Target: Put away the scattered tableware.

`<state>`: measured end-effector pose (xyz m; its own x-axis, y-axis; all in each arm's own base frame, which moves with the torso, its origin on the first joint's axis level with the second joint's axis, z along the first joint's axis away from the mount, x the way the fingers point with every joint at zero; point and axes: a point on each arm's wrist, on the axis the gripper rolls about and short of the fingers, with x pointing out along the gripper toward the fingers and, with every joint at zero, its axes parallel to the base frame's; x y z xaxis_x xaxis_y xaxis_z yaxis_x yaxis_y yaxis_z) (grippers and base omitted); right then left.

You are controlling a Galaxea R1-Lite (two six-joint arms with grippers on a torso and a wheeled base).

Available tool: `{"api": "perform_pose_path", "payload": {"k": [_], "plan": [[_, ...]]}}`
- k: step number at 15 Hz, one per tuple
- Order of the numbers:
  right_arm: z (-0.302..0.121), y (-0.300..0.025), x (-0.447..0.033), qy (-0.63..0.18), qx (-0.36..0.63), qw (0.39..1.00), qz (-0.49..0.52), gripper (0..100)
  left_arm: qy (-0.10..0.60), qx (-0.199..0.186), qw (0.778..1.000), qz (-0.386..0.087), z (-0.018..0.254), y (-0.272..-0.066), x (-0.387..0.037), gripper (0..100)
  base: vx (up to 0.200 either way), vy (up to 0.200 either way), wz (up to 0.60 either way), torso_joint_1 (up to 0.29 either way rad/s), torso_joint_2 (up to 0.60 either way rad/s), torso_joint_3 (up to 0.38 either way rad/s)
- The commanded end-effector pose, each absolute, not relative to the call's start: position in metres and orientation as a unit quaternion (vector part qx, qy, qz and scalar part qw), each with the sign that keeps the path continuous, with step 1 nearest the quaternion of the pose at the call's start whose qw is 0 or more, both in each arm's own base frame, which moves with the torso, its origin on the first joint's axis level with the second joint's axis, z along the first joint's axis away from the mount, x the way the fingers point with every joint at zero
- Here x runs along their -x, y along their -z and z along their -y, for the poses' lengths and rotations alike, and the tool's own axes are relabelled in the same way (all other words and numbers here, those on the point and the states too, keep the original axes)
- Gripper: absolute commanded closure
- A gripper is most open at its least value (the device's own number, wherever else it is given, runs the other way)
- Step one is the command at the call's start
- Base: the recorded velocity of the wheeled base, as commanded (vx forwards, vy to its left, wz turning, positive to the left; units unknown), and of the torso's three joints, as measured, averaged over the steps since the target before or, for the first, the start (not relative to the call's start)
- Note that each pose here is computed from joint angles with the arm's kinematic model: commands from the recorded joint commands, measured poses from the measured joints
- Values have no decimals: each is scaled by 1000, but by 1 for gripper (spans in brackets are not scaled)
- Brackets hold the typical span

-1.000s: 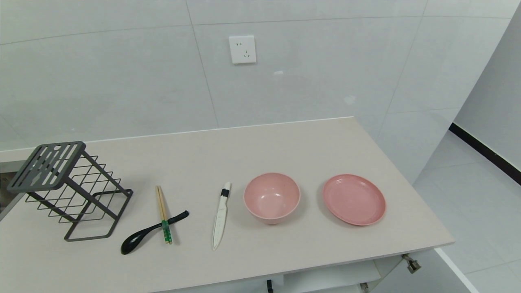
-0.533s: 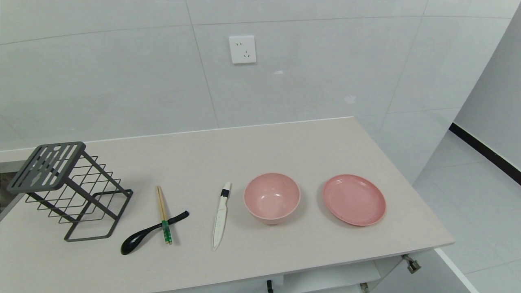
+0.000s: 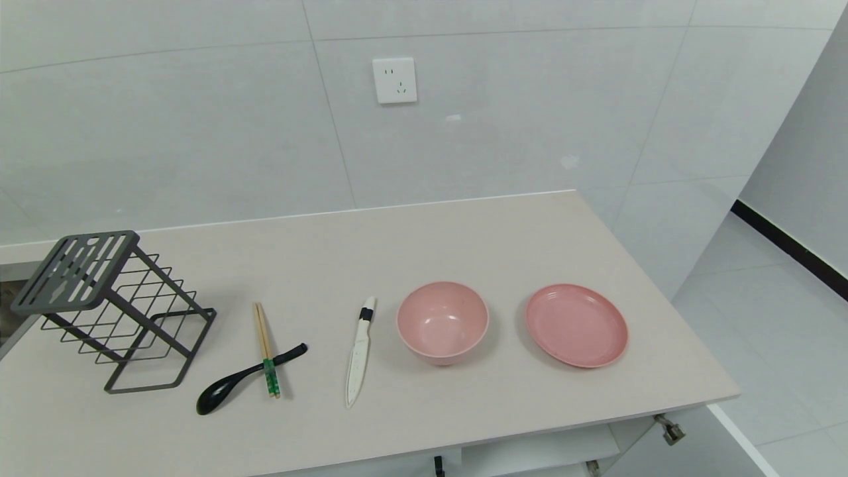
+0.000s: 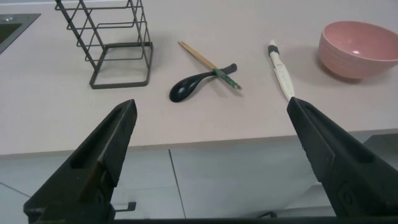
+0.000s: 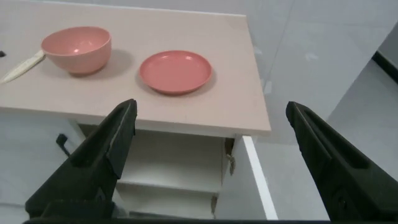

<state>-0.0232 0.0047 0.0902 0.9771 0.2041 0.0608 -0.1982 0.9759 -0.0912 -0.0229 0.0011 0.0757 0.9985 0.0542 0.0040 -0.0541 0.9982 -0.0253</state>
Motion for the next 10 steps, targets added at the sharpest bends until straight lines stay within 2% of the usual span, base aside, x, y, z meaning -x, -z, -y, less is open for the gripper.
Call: {"api": "perform_pose_path", "payload": {"k": [1, 4, 10], "plan": [[-5, -110, 14, -119, 36, 992, -18, 0, -28, 14, 1000, 2, -1, -76, 23, 0, 0, 0, 0, 0, 0, 0], [-6, -126, -6, -156, 32, 984, -83, 0, -27, 15, 1000, 3, -1, -76, 23, 0, 0, 0, 0, 0, 0, 0], [-11, -127, -35, -206, 33, 964, -167, 0, -28, 15, 1000, 3, -1, -76, 23, 0, 0, 0, 0, 0, 0, 0]]}}
